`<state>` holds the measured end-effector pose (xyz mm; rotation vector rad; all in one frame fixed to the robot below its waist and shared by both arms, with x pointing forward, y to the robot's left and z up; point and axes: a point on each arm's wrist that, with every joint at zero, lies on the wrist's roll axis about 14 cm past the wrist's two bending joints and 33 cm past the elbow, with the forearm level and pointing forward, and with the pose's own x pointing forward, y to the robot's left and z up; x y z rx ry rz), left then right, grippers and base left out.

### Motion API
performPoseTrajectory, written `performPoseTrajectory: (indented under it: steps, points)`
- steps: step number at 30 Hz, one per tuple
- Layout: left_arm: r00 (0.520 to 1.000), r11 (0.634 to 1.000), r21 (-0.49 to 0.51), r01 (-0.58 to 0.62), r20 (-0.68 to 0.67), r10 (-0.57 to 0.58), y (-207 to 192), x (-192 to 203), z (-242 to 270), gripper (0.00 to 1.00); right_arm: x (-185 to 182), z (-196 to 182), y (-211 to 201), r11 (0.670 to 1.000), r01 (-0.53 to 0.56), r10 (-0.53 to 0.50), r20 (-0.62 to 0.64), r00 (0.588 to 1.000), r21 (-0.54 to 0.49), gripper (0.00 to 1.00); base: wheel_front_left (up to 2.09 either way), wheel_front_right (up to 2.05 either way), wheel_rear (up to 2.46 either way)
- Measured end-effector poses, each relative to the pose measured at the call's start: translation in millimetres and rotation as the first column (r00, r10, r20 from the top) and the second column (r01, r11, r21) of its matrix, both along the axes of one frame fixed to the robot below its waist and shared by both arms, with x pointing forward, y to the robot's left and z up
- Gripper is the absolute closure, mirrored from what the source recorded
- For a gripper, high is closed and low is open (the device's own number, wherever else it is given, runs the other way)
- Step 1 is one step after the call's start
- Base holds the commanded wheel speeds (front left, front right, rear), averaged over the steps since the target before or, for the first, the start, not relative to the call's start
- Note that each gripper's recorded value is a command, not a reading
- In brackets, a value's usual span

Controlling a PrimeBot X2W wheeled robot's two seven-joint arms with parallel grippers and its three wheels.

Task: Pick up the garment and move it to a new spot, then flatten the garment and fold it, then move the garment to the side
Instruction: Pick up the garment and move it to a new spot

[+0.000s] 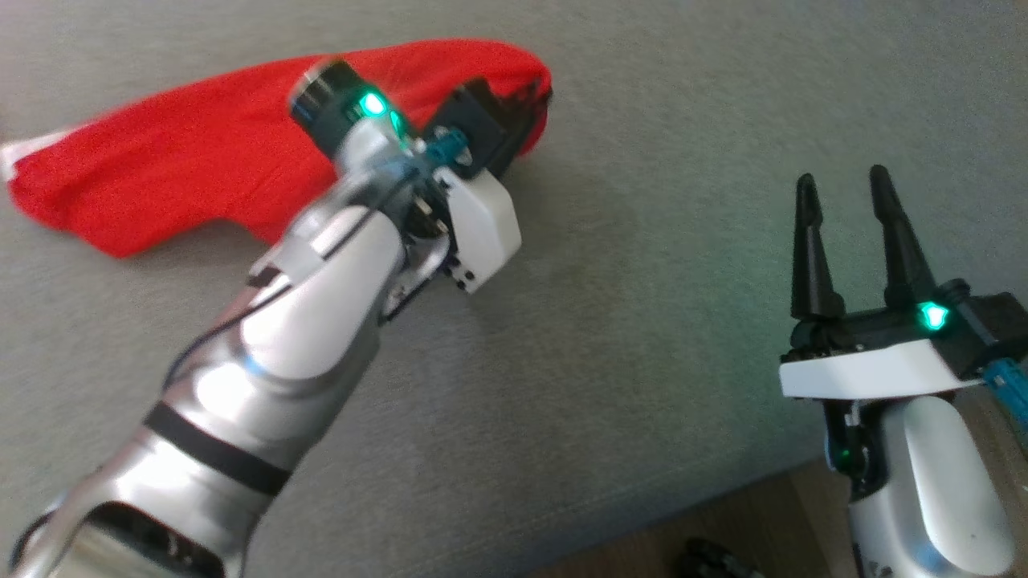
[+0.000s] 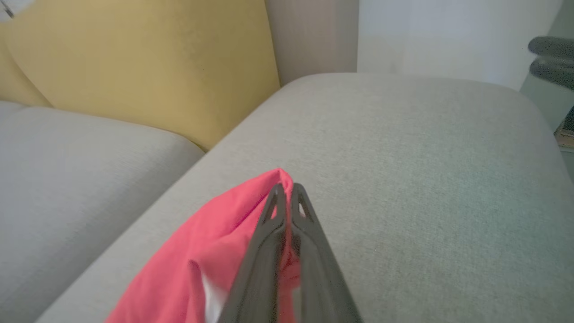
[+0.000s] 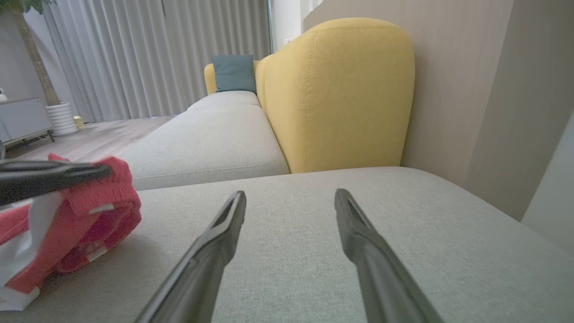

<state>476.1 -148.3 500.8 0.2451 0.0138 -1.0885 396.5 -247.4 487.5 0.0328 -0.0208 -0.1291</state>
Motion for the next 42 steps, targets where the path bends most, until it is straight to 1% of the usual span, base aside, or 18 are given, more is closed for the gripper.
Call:
performPoseTrajectory:
  steps: [4,7,8,10,11,12,18,23,24,28,30,33,36,37,38,42]
  points:
    - [0.996,0.999,0.005,0.045,-0.079,-0.044,-23,-10,-36,1.00,-8,-6,-8,1.000,0.028,-0.028,-0.024,0.999,0.006,0.00,0.00,0.00,0.00]
    - [0.992,0.999,0.005,0.047,-0.114,-0.046,-31,-12,-56,1.00,-13,-7,-15,0.999,0.052,-0.052,-0.034,0.998,0.000,0.00,0.00,0.00,0.00]
    - [0.991,0.999,0.000,0.046,-0.127,-0.045,-32,-12,-60,0.95,-14,-8,-17,0.998,0.058,-0.058,-0.038,0.998,-0.002,0.00,0.00,0.00,0.00]
    - [0.989,0.999,-0.019,0.034,-0.145,-0.037,-34,-13,-65,0.41,-15,-8,-19,0.998,0.063,-0.064,-0.041,0.997,-0.005,0.00,0.00,0.00,0.00]
    - [0.988,0.999,-0.028,0.025,-0.149,-0.029,-33,-12,-66,0.05,-15,-8,-19,0.998,0.064,-0.064,-0.041,0.997,-0.005,0.00,0.00,0.00,0.00]
    - [0.988,0.999,-0.035,0.016,-0.152,-0.022,-31,-12,-66,0.00,-14,-8,-18,0.998,0.062,-0.062,-0.038,0.997,-0.004,0.00,0.00,0.00,0.00]
    - [0.990,0.994,-0.088,-0.064,-0.129,0.053,-11,-2,-51,0.00,-6,-3,-9,1.000,0.028,-0.028,-0.015,0.999,-0.002,0.00,0.00,0.00,0.00]
    - [0.984,0.977,-0.144,-0.158,-0.108,0.143,12,1,-29,0.00,-1,2,3,1.000,-0.010,0.011,0.005,1.000,-0.011,0.00,0.00,0.00,0.00]
    - [0.984,0.977,-0.144,-0.158,-0.108,0.143,12,1,-29,0.00,-1,2,3,1.000,-0.010,0.011,0.005,1.000,-0.011,0.00,0.00,0.00,0.00]
    - [0.959,0.947,-0.175,-0.269,-0.140,0.247,39,-7,-24,0.00,0,8,13,0.999,-0.040,0.040,0.022,0.999,-0.017,0.00,0.00,0.00,0.00]
    - [0.941,0.921,-0.203,-0.331,-0.148,0.306,55,-10,-16,0.00,-1,9,19,0.998,-0.055,0.056,0.027,0.998,-0.015,0.00,0.00,0.00,0.00]
    - [0.907,0.873,-0.247,-0.420,-0.146,0.395,83,-16,-1,0.00,-5,14,24,0.997,-0.070,0.070,0.040,0.997,-0.015,0.00,0.00,0.00,0.00]
    - [0.867,0.825,-0.267,-0.499,-0.156,0.474,110,-29,4,0.00,-11,17,29,0.997,-0.081,0.081,0.050,0.995,-0.012,0.00,0.00,0.00,0.00]
    - [0.850,0.805,-0.272,-0.527,-0.163,0.501,121,-35,4,0.00,-13,18,32,0.996,-0.088,0.089,0.054,0.995,-0.011,0.00,0.00,0.00,0.00]
    - [0.817,0.769,-0.278,-0.576,-0.173,0.550,140,-45,5,0.00,-16,22,37,0.995,-0.103,0.104,0.066,0.992,-0.007,0.00,0.00,0.00,0.00]
    - [0.741,0.687,-0.283,-0.669,-0.187,0.645,180,-64,4,0.00,-21,30,46,0.992,-0.128,0.128,0.092,0.988,-0.005,0.00,0.00,0.00,0.00]
